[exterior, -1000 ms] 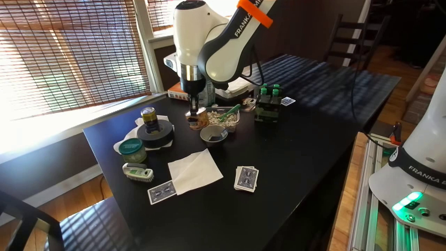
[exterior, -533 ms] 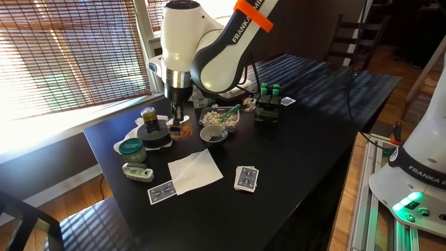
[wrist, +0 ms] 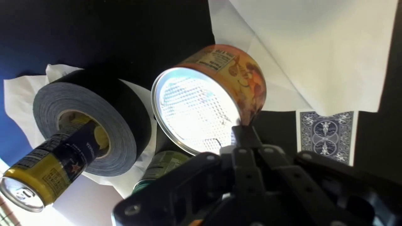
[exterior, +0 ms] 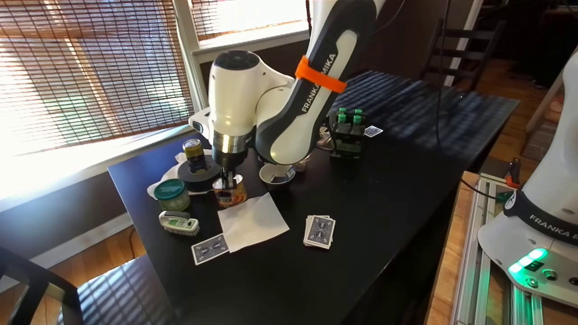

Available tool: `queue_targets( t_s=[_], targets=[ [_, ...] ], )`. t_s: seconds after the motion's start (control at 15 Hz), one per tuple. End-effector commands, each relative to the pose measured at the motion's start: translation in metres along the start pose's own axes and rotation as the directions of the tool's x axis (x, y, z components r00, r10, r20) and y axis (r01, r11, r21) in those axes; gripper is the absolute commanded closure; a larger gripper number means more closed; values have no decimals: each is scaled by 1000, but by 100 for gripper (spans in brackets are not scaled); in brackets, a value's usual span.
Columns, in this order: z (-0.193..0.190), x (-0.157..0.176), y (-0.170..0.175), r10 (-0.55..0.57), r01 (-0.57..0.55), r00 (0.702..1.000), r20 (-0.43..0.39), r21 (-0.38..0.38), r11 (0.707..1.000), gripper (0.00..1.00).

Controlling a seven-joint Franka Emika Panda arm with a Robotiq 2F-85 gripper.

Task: Move the black bowl forward, then take out the tin

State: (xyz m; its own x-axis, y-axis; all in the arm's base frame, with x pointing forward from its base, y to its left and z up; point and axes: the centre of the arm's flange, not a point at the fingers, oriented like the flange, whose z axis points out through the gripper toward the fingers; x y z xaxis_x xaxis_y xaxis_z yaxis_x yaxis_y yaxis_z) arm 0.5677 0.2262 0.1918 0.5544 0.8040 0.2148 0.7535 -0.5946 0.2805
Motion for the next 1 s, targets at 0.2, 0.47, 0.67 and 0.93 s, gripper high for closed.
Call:
queue_targets(
  t_s=[0.2, 0.47, 0.67, 0.93],
  targets=[
    [30, 2, 13, 40, -34, 999, 36, -142, 989, 100],
    [53, -4, 11, 58, -43, 995, 79, -177, 983, 100],
    [66, -10, 9, 91, -70, 989, 114, -176, 982, 73],
    [26, -7, 35, 158, -147, 982, 106, -103, 984, 46]
  ],
)
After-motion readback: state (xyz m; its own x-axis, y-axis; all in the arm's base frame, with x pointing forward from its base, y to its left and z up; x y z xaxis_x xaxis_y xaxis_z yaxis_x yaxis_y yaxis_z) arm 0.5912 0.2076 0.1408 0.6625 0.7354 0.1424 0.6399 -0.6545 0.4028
